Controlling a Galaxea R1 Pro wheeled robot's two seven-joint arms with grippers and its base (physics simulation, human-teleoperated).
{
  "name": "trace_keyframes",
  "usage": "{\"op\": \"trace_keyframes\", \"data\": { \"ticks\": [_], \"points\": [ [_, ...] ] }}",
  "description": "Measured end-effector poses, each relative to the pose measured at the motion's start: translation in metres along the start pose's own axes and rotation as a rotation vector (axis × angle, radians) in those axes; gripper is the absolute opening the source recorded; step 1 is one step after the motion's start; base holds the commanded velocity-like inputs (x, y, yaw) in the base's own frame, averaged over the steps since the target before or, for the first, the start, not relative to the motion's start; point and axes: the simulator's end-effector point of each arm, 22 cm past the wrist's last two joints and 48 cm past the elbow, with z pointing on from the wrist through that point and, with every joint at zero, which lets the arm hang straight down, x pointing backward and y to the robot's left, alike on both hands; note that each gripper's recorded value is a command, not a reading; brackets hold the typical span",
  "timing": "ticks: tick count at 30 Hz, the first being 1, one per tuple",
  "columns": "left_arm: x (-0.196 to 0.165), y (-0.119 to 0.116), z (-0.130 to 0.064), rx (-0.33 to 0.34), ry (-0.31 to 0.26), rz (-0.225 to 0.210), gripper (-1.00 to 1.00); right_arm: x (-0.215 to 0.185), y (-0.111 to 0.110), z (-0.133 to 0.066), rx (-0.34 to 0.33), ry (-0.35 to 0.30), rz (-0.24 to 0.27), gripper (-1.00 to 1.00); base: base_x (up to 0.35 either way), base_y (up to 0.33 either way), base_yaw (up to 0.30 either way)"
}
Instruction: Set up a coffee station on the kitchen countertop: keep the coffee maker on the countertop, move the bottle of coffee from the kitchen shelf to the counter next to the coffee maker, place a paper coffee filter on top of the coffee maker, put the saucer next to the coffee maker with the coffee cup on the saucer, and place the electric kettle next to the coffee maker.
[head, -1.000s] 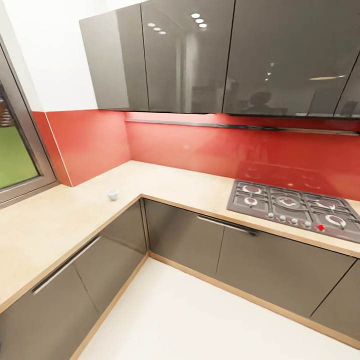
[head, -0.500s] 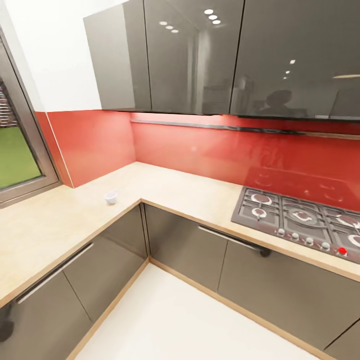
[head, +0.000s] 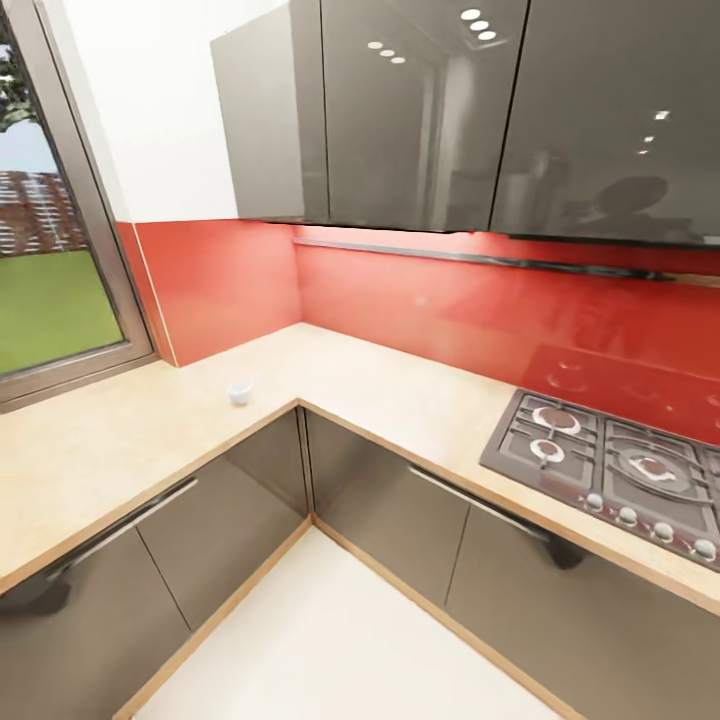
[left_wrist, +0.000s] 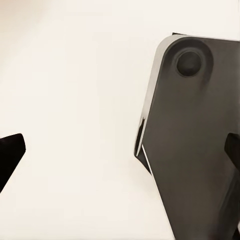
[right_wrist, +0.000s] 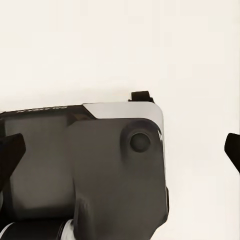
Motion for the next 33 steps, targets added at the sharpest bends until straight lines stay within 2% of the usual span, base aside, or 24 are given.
{"op": "trace_keyframes", "data": {
  "ticks": [8,33],
  "points": [
    [-0.0001,0.0003,0.0000,-0.001,0.000,-0.003,1.00,0.0000,0.0000,0.0000,0.000,0.000,0.000,1.00,0.000,-0.235,0.277],
    [-0.0016,-0.0081,-0.0008,0.021,-0.008,0.003,1.00,0.0001,0.0001,0.0000,0.000,0.000,0.000,1.00,0.000,-0.005,0.277]
  ]
}}
